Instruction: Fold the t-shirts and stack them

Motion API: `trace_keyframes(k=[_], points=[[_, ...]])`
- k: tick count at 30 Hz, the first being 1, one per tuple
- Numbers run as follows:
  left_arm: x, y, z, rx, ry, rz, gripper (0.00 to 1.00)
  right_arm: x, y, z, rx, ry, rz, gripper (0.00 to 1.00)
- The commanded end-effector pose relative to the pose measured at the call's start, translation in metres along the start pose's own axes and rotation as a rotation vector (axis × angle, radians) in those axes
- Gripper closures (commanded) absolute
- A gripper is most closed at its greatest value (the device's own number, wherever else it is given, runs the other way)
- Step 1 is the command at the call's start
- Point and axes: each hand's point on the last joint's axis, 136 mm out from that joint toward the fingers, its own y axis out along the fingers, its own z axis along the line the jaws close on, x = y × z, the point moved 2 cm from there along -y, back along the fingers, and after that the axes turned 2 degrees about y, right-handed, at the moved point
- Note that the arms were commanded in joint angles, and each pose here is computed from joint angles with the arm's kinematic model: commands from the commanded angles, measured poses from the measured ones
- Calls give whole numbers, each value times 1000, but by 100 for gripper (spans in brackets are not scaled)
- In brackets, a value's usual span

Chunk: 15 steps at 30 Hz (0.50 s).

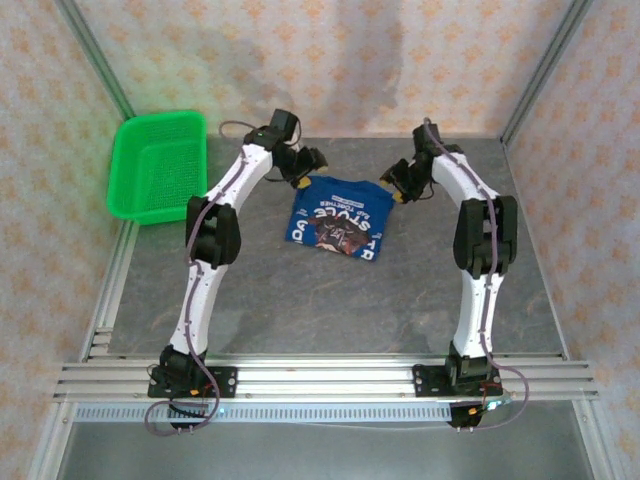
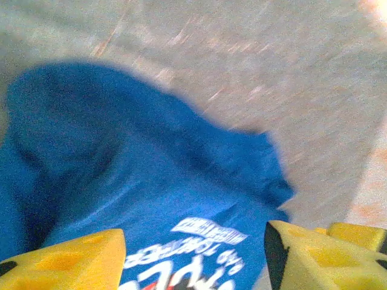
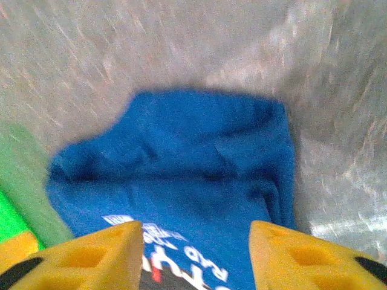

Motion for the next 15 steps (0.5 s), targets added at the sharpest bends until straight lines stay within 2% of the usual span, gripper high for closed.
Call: trace_keyframes(k=[1, 4, 5, 9, 11, 14, 15], points=[[34, -77, -51, -143, -15, -132, 32, 35, -73, 55, 166, -65, -153, 41], [52, -140, -58, -154, 28, -245, 27, 24, -128, 68, 149, -192, -227, 26], [52, -159, -59, -142, 58, -275, 26, 18, -142, 67, 149, -223, -247, 24], [30, -222, -43, -7, 211, -362, 23, -21, -198, 38, 140, -306, -403, 12], [10, -238, -20, 87, 286, -394, 20, -40, -212, 9, 108, -314, -479, 8], [-22, -255, 29, 226, 329, -492, 1, -67, -218, -43, 43, -319, -575, 3], [-31, -257, 50, 283, 336, -531, 0, -73, -217, -62, 20, -310, -616, 0]])
